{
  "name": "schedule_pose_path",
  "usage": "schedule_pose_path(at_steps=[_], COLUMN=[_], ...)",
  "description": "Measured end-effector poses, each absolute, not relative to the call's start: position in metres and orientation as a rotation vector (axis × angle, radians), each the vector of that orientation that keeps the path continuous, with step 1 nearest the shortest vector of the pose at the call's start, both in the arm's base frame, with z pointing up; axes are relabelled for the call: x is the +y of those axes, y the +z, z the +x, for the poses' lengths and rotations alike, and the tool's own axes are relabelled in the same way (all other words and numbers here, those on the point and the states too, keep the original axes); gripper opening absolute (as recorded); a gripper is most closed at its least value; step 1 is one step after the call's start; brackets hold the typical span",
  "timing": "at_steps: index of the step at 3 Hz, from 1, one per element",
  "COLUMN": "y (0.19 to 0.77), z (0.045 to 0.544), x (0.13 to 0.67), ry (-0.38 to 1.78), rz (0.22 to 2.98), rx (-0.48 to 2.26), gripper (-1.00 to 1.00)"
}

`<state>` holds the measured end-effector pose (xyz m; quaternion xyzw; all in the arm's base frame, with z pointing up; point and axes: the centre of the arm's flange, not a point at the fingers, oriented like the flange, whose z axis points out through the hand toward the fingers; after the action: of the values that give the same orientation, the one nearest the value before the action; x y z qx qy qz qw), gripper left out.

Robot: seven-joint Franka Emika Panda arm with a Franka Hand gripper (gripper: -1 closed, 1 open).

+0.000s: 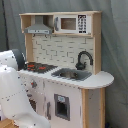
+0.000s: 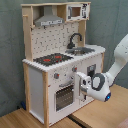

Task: Play with the kitchen

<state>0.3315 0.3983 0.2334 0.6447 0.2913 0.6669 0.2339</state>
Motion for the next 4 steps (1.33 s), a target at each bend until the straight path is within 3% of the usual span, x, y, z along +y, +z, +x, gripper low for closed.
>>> schedule_pose_path(at_steps=[1,2,4], y=[0.233,0.233,0.234], z=[0.343,0.343,0.320], x=[0.396,0.396,0.408], ry=[1.817,1.816,1.776], rz=[1.772,1.773,1.776], rx=[0.788,0.787,0.659], gripper=[1.00,-1.00,-1.00])
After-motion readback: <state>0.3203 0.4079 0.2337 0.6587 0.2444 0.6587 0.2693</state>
